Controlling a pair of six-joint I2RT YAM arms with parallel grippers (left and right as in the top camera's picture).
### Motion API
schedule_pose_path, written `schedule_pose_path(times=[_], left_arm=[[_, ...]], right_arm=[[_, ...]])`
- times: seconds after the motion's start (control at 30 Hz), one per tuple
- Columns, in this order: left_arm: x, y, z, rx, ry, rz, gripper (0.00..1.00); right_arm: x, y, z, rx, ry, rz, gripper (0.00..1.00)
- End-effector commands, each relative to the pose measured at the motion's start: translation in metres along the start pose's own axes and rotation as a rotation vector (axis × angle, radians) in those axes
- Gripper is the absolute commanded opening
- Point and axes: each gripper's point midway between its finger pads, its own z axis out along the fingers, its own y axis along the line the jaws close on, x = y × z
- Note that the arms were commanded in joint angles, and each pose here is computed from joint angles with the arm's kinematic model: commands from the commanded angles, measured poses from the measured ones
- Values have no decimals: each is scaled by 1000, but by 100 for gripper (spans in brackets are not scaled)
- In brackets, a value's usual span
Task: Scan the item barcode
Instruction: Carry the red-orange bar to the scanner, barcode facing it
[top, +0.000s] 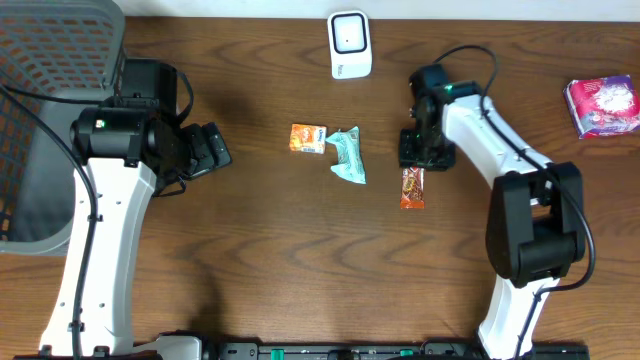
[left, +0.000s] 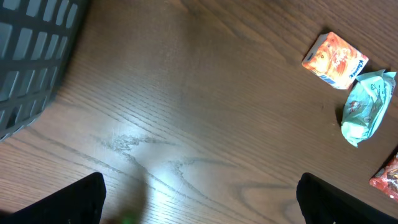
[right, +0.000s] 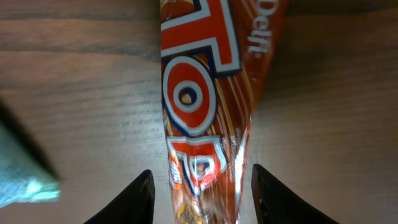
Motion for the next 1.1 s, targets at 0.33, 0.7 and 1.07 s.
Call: schedule_pose_path(times=[0.33,0.7,1.07], left_arm=[[0,3,3,-15,7,-11,98],[0,3,3,-15,7,-11,98],[0,3,3,-15,7,-11,98]], right_arm=[[8,5,21,76,-59,-26,1],[-32,57,-37,-152,-139,-63,1],[-108,101,-87,-331,-465,-78,1]])
